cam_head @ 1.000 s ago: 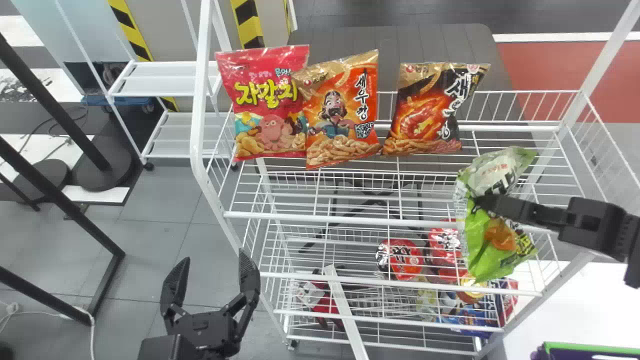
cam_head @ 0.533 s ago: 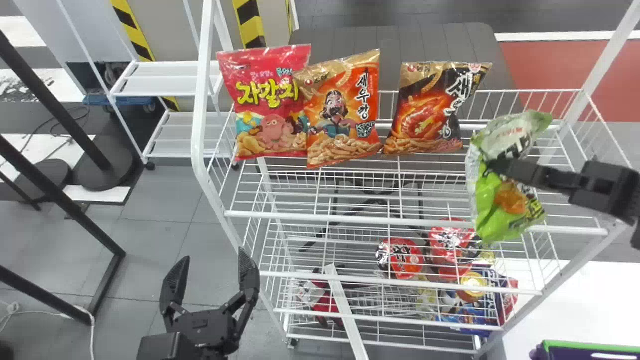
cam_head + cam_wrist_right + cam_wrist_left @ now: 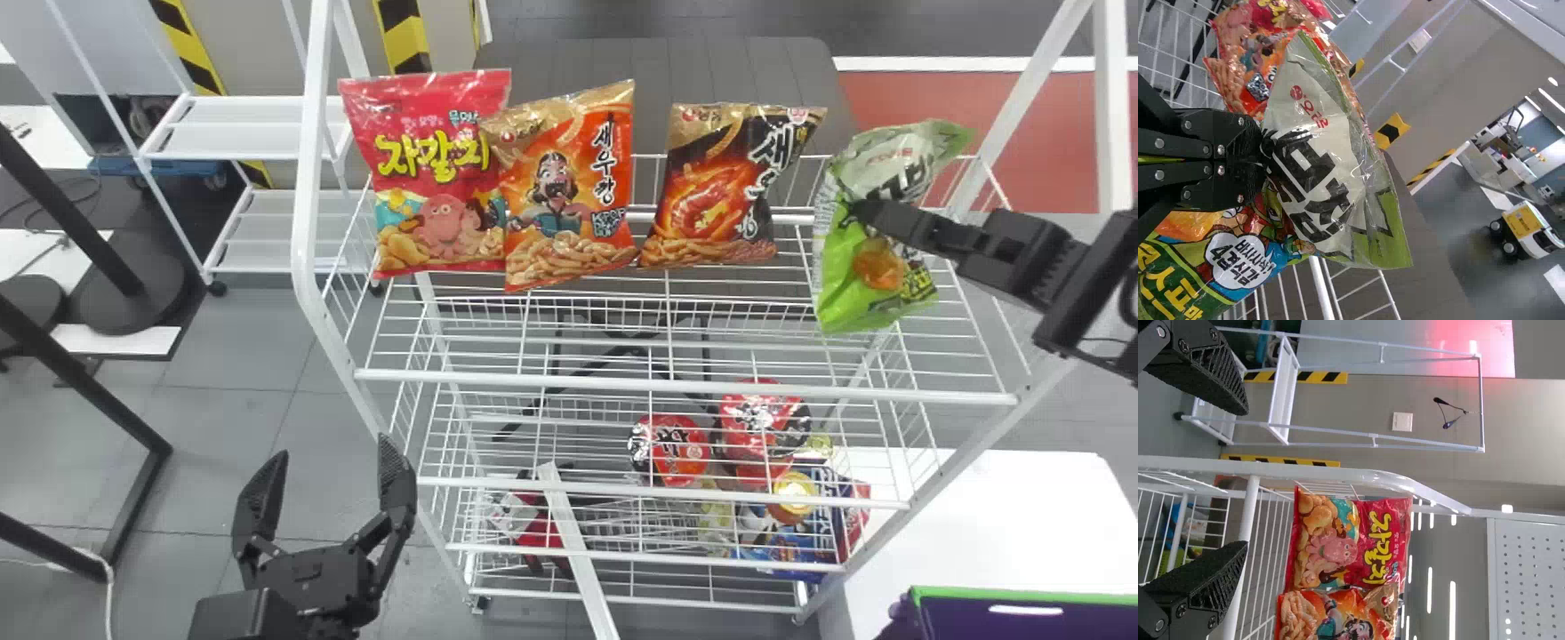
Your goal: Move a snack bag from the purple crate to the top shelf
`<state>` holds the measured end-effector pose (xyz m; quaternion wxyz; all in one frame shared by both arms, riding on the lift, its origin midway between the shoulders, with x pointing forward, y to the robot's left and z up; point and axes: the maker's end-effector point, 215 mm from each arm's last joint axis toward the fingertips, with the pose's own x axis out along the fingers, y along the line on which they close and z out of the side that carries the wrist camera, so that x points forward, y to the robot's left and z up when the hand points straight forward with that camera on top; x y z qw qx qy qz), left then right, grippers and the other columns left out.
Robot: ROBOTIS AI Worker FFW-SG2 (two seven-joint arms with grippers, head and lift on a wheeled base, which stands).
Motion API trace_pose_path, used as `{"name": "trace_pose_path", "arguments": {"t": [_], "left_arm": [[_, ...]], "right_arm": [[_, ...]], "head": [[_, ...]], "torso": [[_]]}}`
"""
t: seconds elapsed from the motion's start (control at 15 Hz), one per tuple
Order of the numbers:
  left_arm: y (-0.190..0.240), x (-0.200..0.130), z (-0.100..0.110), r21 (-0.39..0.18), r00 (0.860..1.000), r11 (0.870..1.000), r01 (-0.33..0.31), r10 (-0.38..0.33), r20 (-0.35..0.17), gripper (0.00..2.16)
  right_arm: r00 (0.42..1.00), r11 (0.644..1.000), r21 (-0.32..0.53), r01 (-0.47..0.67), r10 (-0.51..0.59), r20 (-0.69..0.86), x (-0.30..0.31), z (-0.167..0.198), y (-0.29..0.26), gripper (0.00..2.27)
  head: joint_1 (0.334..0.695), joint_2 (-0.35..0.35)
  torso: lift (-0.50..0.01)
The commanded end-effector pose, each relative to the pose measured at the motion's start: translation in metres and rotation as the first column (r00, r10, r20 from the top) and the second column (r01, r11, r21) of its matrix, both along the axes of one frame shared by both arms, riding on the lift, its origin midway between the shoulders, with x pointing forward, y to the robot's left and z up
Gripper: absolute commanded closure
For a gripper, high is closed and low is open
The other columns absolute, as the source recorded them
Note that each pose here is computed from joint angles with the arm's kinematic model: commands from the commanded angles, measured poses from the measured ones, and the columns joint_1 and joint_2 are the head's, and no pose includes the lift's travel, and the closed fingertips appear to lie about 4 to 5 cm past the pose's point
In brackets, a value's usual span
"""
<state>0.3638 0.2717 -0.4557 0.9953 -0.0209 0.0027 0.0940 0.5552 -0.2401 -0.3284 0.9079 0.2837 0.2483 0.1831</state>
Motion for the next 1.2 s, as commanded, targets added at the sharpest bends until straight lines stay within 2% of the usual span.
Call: {"name": "trace_pose_path", "arguments": {"t": [0.0,0.47,0.8,1.13], "left_arm": [[0.001,0.000,-0.002,-0.001,1.000,1.000,-0.003,0.003,-0.003,0.12],[0.004,-0.001,-0.001,-0.002,1.000,1.000,-0.010,0.010,0.003,0.12],[0.005,0.000,-0.001,-0.002,1.000,1.000,-0.012,0.012,0.005,0.12],[0.007,-0.001,-0.002,-0.003,1.000,1.000,-0.014,0.014,0.009,0.12]], "right_arm": [[0.999,0.999,-0.039,0.033,-0.031,0.042,0.019,0.003,-0.005,2.25],[0.992,0.986,-0.140,0.095,-0.081,0.097,0.054,-0.001,-0.011,2.24],[0.983,0.958,-0.234,0.168,-0.145,0.112,0.069,-0.010,-0.024,2.24],[0.977,0.933,-0.289,0.212,-0.197,0.080,0.071,-0.027,-0.033,2.24]], "head": [[0.695,0.040],[0.695,0.031],[0.695,0.016],[0.695,0.010]], "torso": [[0.000],[0.000],[0.000],[0.000]]}}
